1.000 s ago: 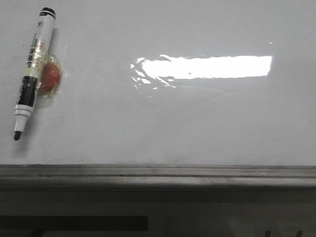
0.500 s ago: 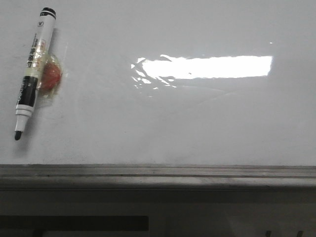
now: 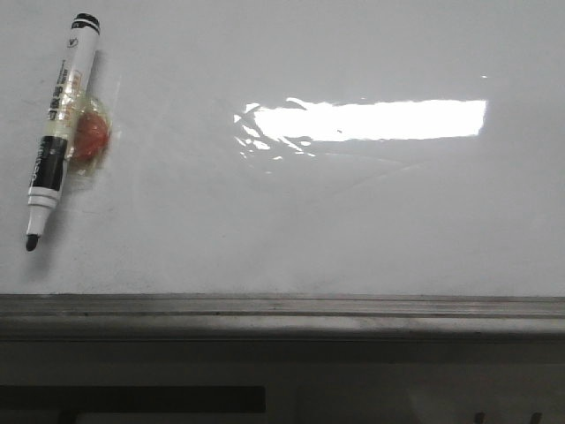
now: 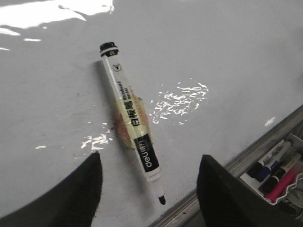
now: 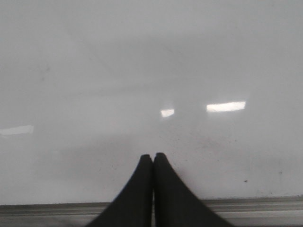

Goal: Write number 6 on whiteboard

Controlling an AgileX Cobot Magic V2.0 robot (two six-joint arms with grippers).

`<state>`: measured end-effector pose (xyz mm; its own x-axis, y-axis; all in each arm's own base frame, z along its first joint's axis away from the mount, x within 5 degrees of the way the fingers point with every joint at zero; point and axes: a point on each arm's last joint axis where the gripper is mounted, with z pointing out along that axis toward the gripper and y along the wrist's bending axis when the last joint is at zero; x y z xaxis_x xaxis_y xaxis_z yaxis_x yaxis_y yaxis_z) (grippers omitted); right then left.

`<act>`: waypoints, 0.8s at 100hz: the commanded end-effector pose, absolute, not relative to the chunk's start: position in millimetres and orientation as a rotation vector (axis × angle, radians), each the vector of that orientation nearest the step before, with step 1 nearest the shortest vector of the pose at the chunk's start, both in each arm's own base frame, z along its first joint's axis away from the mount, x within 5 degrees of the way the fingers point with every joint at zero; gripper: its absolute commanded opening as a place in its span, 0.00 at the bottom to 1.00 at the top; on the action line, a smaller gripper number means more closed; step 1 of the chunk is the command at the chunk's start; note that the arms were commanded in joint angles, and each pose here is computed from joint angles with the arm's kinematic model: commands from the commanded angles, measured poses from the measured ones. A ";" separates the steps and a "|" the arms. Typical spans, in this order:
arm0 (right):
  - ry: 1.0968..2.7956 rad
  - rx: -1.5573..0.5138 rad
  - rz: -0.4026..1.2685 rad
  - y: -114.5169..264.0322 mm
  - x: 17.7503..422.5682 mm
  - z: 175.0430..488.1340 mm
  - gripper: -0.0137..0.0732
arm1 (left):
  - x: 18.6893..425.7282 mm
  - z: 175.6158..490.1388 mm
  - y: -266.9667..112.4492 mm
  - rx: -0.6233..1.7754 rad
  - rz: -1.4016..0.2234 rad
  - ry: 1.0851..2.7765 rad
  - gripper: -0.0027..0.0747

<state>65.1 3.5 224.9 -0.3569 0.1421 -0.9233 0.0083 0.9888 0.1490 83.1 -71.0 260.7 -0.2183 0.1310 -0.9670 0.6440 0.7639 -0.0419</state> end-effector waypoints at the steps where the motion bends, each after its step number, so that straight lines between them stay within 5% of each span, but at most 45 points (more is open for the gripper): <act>1: 1.832 0.104 0.136 2.9 68.8 243.3 0.08 | 91.1 275.2 -80.5 0.576 -0.573 1.658 0.57; 80: 1.829 0.104 0.136 2.9 68.9 243.5 0.08 | 123.0 250.8 -112.9 0.479 -0.630 1.799 0.66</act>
<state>65.1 3.5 226.2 -0.3530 0.1423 -0.9247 0.0077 0.9888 0.1492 116.0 -108.9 236.8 -0.3639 0.0893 -0.9271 0.6159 0.7698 -0.1676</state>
